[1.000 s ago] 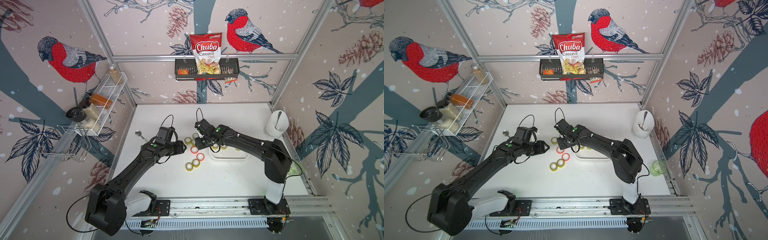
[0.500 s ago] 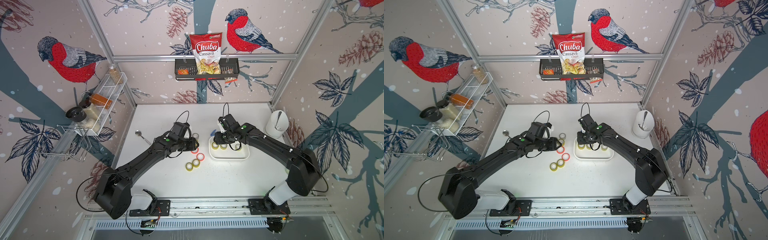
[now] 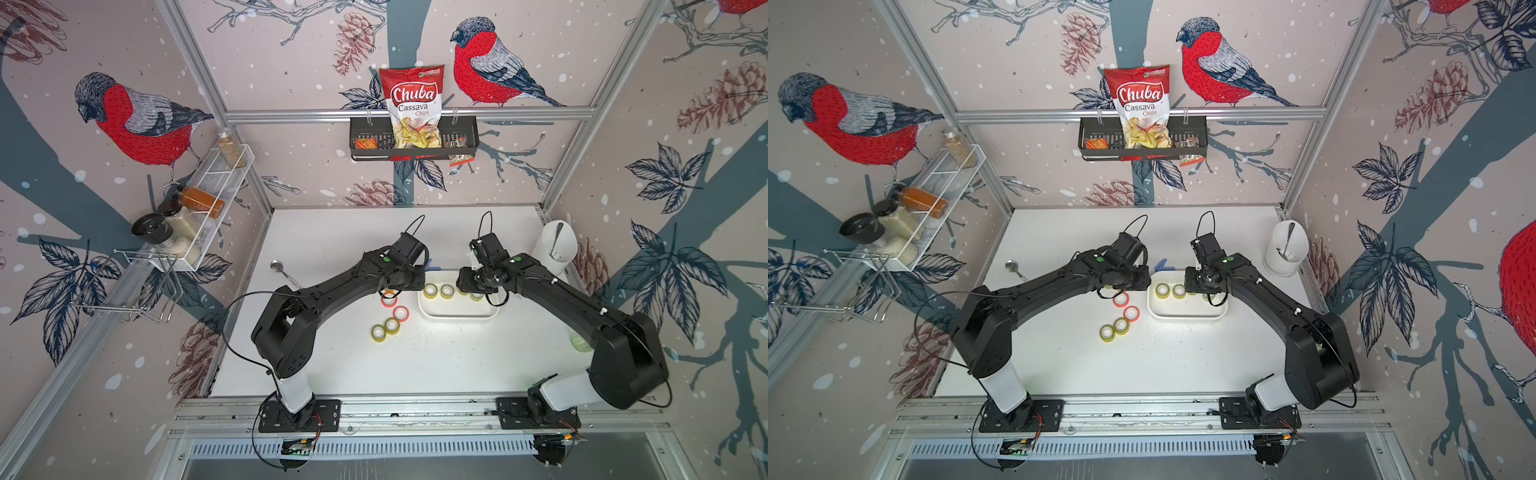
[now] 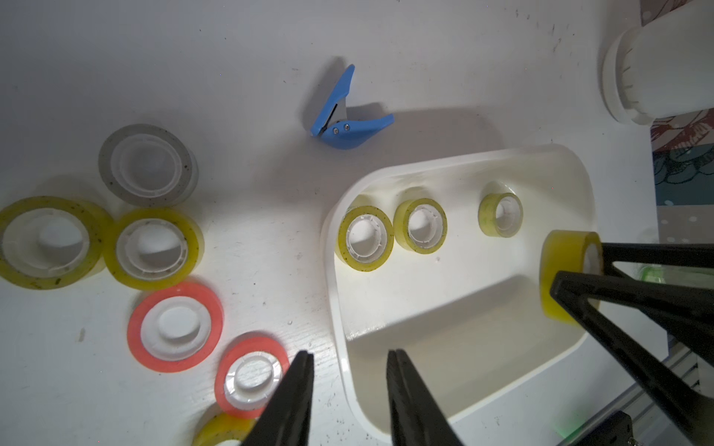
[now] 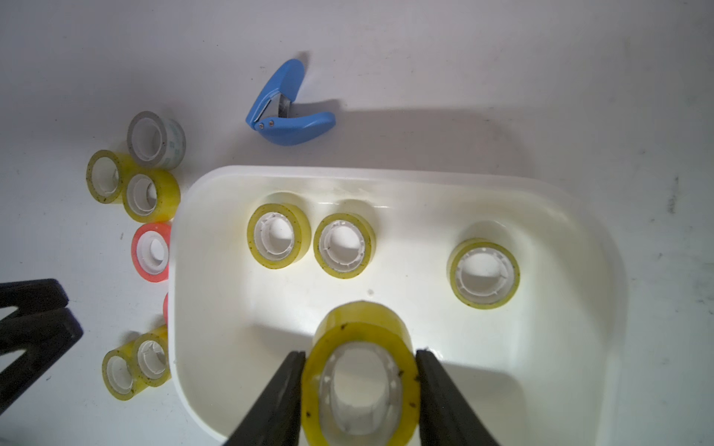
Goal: Put the transparent tape into the storage box
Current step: Pick up the tape from the center of the board, then place the tape in the storage box.
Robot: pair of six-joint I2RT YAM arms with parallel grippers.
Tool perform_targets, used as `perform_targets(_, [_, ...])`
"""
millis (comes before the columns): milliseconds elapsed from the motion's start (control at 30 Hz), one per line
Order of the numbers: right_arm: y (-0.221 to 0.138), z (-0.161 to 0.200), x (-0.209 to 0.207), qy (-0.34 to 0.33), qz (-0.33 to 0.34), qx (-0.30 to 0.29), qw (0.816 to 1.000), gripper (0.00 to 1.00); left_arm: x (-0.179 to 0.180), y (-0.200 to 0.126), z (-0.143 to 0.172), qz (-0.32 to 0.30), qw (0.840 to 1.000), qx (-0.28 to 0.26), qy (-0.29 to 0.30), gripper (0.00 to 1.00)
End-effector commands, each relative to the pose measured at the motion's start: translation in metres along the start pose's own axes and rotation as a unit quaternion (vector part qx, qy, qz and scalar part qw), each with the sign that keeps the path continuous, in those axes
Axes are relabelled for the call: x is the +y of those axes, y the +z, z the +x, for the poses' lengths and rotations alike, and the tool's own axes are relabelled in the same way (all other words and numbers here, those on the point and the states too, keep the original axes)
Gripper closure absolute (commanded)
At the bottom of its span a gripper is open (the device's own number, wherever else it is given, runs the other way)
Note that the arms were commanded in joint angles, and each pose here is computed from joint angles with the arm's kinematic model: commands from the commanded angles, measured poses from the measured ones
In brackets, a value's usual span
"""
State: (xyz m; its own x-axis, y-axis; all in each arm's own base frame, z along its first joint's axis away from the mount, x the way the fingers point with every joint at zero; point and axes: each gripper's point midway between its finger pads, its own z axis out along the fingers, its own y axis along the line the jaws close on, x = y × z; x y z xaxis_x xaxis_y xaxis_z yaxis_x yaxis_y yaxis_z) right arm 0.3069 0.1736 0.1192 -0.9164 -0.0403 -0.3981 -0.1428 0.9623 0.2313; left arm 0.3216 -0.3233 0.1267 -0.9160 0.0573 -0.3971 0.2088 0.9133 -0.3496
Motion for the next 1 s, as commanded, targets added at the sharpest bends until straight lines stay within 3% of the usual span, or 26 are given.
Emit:
perform_targets(0, [0.000,0.000,-0.005,-0.007,-0.005,-0.001,1.000,0.52,0.009,0.007,0.003,-0.043,0.999,0.010,-0.005,0.62])
perform_targets(367, [0.015,0.003,-0.023,0.012,-0.005,0.008,1.000,0.51,0.007,0.037,0.010,-0.067,0.997,0.035,-0.009,0.64])
perform_targets(967, [0.054,-0.007,-0.026,0.005,0.007,0.026,1.000,0.51,0.003,0.047,0.011,-0.072,0.996,0.043,-0.009,0.72])
